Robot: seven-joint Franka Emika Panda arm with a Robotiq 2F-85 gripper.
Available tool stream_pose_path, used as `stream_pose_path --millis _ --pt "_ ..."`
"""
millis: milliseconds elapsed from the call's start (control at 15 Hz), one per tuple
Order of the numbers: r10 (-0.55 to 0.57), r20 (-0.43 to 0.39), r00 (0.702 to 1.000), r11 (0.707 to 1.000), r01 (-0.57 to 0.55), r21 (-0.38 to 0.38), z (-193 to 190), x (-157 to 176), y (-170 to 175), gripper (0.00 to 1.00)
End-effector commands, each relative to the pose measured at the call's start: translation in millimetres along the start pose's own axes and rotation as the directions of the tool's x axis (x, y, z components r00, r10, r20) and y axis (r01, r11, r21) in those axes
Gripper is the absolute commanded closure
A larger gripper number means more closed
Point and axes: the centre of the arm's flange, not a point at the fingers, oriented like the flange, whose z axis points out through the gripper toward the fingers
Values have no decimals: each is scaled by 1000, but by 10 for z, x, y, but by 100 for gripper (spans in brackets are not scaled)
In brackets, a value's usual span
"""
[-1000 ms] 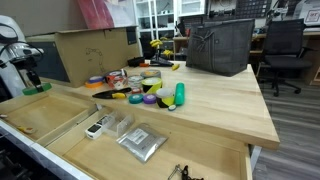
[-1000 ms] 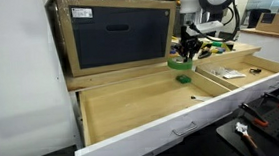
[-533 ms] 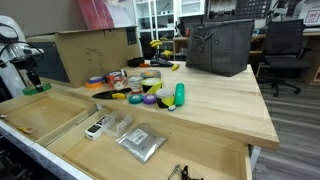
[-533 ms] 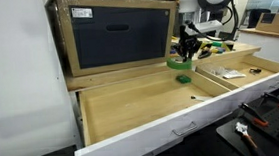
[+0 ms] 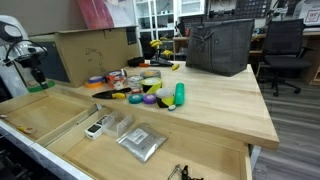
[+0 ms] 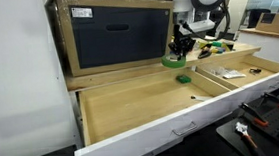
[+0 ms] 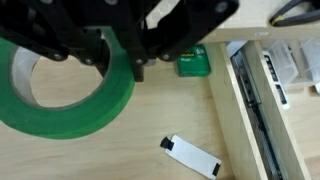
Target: Put the green tape in the left open drawer
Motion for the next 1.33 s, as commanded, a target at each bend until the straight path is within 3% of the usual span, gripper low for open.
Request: stream_pose_path --millis 0,333,600,1267 --pt "-102 -15 995 993 101 -54 -34 429 -618 94" --pt "-290 -10 957 951 287 -111 68 316 -1465 94" --pt "-444 -3 896 886 438 -150 159 107 -2050 94" --pt "-650 44 759 741 645 -185 595 -367 -3034 94"
